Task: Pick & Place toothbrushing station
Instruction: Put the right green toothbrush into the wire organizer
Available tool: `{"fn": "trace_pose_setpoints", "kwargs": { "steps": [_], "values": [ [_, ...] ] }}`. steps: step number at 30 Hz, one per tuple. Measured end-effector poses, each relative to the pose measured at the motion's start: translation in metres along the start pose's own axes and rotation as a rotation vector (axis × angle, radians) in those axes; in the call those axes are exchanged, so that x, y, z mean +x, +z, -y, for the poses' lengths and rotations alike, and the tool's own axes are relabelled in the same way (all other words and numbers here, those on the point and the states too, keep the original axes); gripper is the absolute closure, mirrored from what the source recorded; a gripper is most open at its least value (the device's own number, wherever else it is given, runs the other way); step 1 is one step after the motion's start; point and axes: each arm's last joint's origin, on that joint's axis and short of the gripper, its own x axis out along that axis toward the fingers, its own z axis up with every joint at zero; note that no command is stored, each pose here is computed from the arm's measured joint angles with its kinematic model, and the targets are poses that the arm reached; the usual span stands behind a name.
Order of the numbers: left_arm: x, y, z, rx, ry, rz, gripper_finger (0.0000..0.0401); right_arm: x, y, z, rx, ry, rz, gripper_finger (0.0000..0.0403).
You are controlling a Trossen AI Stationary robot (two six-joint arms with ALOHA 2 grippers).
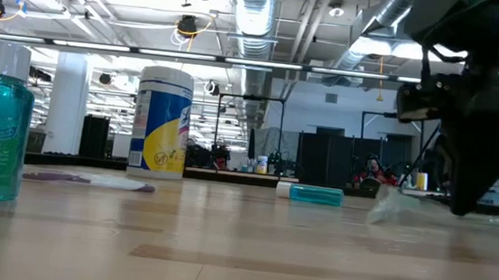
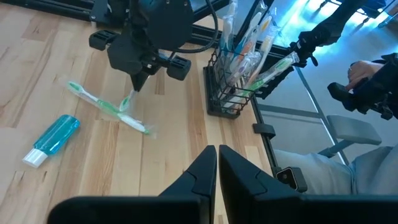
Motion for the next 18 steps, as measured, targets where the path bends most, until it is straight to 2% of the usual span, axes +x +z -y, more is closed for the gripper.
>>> {"fn": "trace_pose_setpoints", "kwargs": {
  "steps": [9, 18],
  "values": [
    [0.0, 0.0, 0.0, 0.0, 0.0, 0.0, 0.0389, -0.017, 0.017, -0.015, -0.074, 0.029, 0.09, 0.0403],
    [0.0, 0.0, 0.0, 0.0, 0.0, 0.0, 0.0389, -0.046, 0.044, -0.033, -0.16, 0.046, 0.242, 0.0403]
  ]
}}
